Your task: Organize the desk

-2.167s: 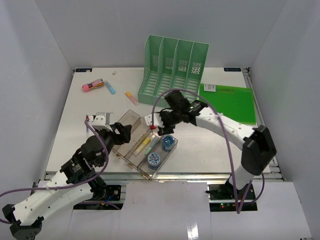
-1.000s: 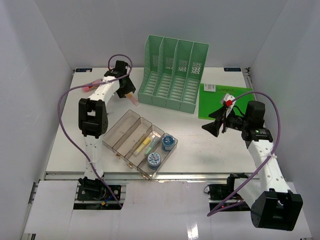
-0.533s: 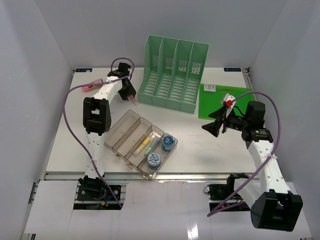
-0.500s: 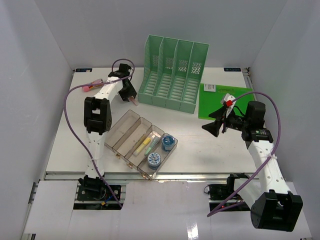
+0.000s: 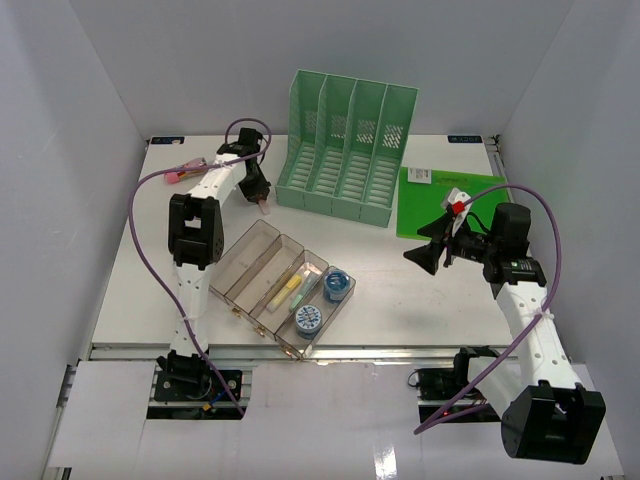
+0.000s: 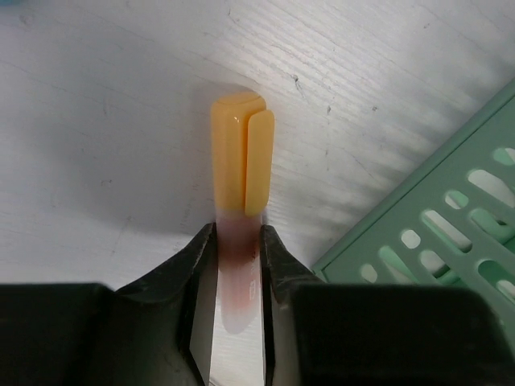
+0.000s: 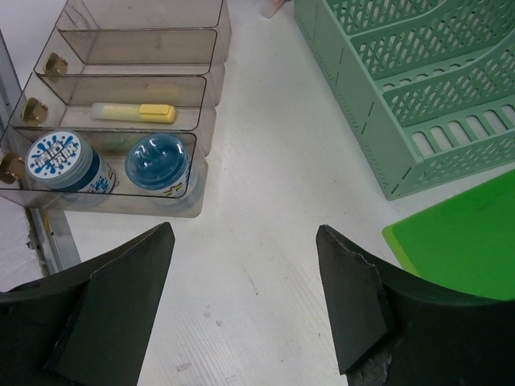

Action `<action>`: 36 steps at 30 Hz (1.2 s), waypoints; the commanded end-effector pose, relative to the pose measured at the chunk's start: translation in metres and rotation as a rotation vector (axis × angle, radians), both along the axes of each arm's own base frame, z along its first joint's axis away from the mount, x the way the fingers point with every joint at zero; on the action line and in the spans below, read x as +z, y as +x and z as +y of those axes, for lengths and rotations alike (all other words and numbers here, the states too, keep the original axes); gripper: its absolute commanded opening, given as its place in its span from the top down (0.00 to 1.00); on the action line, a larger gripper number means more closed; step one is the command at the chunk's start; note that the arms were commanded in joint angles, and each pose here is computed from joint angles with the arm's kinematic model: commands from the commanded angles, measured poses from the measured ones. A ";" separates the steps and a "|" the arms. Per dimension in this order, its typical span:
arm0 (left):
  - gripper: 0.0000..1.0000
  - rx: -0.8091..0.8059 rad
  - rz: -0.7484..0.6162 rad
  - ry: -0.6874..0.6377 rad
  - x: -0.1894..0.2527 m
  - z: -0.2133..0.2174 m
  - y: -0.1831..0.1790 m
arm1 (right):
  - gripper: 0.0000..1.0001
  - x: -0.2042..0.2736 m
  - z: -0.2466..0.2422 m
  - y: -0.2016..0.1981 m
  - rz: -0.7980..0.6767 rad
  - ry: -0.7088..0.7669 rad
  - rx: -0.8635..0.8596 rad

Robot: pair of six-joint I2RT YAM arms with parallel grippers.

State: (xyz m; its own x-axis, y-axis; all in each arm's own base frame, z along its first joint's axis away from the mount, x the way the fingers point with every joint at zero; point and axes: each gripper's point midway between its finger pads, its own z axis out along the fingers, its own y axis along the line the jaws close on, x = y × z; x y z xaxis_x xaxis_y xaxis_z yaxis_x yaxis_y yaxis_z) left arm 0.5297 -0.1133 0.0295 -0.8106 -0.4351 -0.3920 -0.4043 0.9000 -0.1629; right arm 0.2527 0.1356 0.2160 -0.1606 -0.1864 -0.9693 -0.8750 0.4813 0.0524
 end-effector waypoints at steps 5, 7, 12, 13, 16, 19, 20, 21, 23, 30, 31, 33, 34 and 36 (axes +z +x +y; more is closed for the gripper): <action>0.97 0.011 -0.052 0.110 0.036 0.030 -0.004 | 0.22 0.006 -0.001 0.001 -0.053 -0.003 0.002; 1.00 0.022 -0.101 0.117 0.056 0.039 0.000 | 0.22 0.006 -0.001 0.001 -0.055 -0.004 0.002; 1.00 0.035 -0.258 0.113 0.119 0.058 0.000 | 0.22 0.005 -0.001 0.000 -0.053 -0.003 0.003; 1.00 0.030 -0.303 0.115 0.136 0.060 -0.002 | 0.22 0.005 -0.001 0.000 -0.054 -0.003 0.004; 1.00 0.009 -0.386 0.115 0.165 0.063 -0.012 | 0.22 0.004 -0.001 0.000 -0.053 -0.002 0.008; 1.00 -0.031 -0.457 0.094 0.190 0.059 -0.024 | 0.22 0.004 -0.001 0.000 -0.054 -0.002 0.009; 1.00 -0.044 -0.467 0.089 0.193 0.058 -0.031 | 0.22 0.004 -0.001 0.000 -0.054 -0.002 0.008; 1.00 -0.065 -0.471 0.072 0.193 0.055 -0.038 | 0.22 0.003 -0.002 0.000 -0.054 -0.003 0.007; 1.00 -0.122 -0.483 0.014 0.193 0.044 -0.055 | 0.22 0.003 -0.002 0.000 -0.054 -0.004 0.006; 1.00 -0.439 -0.476 -0.257 0.185 -0.020 -0.144 | 0.22 0.001 -0.004 0.001 -0.052 -0.007 -0.001; 1.00 -0.497 -0.471 -0.290 0.183 -0.032 -0.160 | 0.22 0.001 -0.004 0.001 -0.051 -0.007 -0.002; 1.00 -0.635 -0.449 -0.342 0.177 -0.062 -0.196 | 0.22 0.001 -0.004 0.002 -0.052 -0.009 -0.001; 1.00 -0.678 -0.435 -0.367 0.173 -0.071 -0.208 | 0.22 0.000 -0.004 0.002 -0.052 -0.009 -0.004; 1.00 -0.755 -0.403 -0.381 0.162 -0.090 -0.234 | 0.22 0.000 -0.005 0.002 -0.051 -0.011 -0.005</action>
